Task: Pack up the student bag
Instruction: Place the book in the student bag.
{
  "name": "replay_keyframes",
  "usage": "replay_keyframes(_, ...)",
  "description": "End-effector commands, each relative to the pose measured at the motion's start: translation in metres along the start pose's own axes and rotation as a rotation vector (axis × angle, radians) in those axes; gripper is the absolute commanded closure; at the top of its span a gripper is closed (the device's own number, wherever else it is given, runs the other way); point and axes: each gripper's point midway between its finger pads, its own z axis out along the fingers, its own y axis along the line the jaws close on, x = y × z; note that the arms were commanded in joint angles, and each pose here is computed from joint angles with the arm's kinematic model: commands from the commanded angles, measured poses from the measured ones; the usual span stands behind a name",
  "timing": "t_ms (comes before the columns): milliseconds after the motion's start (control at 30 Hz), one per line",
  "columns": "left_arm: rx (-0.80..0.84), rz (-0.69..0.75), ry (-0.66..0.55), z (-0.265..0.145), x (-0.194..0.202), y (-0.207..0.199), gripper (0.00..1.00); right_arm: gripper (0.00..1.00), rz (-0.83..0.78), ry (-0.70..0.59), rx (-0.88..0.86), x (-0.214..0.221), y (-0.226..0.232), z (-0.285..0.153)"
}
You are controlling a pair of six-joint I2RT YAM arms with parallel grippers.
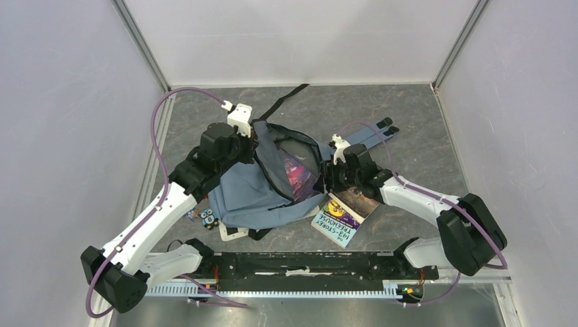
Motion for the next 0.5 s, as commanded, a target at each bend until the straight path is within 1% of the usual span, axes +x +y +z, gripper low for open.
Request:
replay_keyframes(0, 0.022, -0.034, -0.078, 0.000, -0.021, -0.005, 0.98, 0.39, 0.017, -0.021, -0.051, -0.001, 0.017, 0.006)
replay_keyframes(200, 0.025, -0.036, -0.078, 0.000, -0.021, -0.005, 0.98, 0.42, 0.048, -0.031, -0.114, 0.001, 0.038, 0.013)
replay_keyframes(400, 0.029, -0.037, -0.077, 0.000, -0.021, -0.006, 0.98, 0.44, 0.093, -0.110, -0.185, -0.019, 0.065, 0.027)
replay_keyframes(467, 0.028, -0.037, -0.077, 0.000, -0.021, -0.006, 0.98, 0.44, 0.104, -0.115, -0.205, -0.023, 0.072, 0.037)
